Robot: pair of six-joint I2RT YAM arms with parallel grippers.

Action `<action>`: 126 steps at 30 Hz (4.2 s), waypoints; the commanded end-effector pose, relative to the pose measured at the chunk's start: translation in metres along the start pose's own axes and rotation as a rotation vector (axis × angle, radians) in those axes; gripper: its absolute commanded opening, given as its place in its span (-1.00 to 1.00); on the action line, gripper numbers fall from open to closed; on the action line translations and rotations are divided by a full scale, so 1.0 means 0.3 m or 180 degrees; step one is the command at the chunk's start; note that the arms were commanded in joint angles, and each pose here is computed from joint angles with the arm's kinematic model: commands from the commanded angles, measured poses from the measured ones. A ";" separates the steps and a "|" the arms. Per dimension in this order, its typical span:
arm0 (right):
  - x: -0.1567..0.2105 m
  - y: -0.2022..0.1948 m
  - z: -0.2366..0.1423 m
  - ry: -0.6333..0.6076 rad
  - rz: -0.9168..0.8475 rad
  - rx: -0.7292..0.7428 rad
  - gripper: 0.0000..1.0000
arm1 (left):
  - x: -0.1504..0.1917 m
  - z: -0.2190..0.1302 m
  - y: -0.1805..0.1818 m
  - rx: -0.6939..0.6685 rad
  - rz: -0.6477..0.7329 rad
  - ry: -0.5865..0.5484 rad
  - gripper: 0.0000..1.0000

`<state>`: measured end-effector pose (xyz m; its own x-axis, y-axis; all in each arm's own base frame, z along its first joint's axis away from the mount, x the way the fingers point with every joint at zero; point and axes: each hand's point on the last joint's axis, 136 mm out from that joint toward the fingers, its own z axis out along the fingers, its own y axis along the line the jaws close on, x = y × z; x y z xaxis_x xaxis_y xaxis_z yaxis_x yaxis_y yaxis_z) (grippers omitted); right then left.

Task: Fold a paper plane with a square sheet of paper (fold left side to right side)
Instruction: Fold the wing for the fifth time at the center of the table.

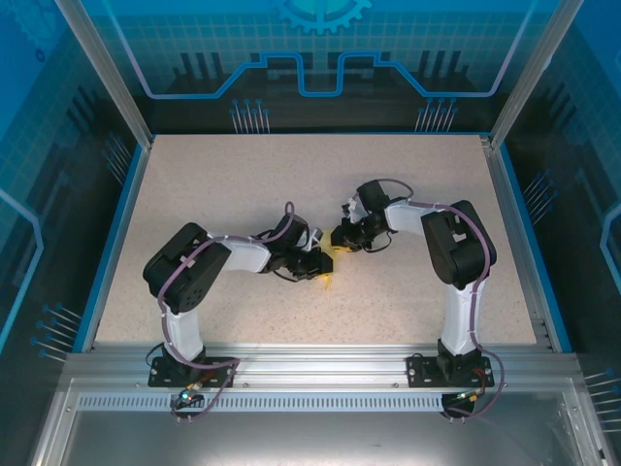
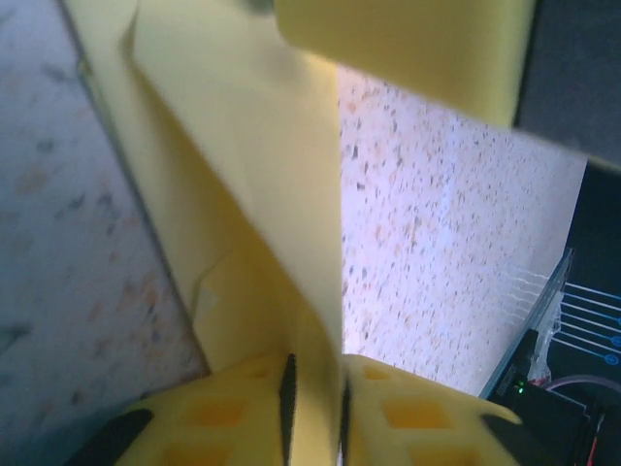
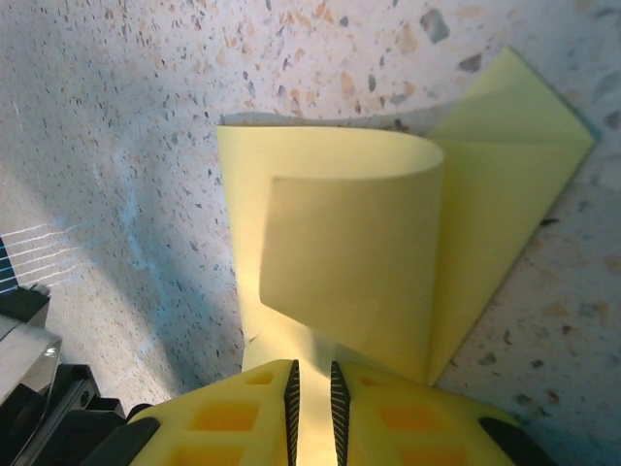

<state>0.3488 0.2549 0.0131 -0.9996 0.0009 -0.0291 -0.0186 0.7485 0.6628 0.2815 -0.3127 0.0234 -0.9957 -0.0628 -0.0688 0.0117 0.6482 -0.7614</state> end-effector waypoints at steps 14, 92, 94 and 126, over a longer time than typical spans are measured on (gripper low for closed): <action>0.083 -0.099 0.068 0.0253 0.0144 0.0315 -0.60 | 0.032 -0.044 -0.185 0.0208 0.0483 0.0126 -0.41; 0.074 -0.106 0.066 0.0246 0.0141 0.0378 -0.62 | 0.391 0.052 0.037 -0.0640 0.0346 0.0875 -0.40; 0.075 -0.107 0.067 0.0250 0.0142 0.0380 -0.62 | 0.403 0.051 0.033 -0.0640 0.0369 0.0892 -0.40; 0.069 -0.067 0.048 0.0204 0.0081 0.0240 -0.62 | 0.088 0.072 -0.055 -0.0381 0.0429 0.0402 -0.36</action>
<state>0.3391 0.2595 0.0132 -0.9996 -0.0273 0.0049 -0.0170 0.7425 0.6696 0.2620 -0.3412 0.0328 -0.9897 0.0909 -0.1108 0.1421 0.7194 -0.6799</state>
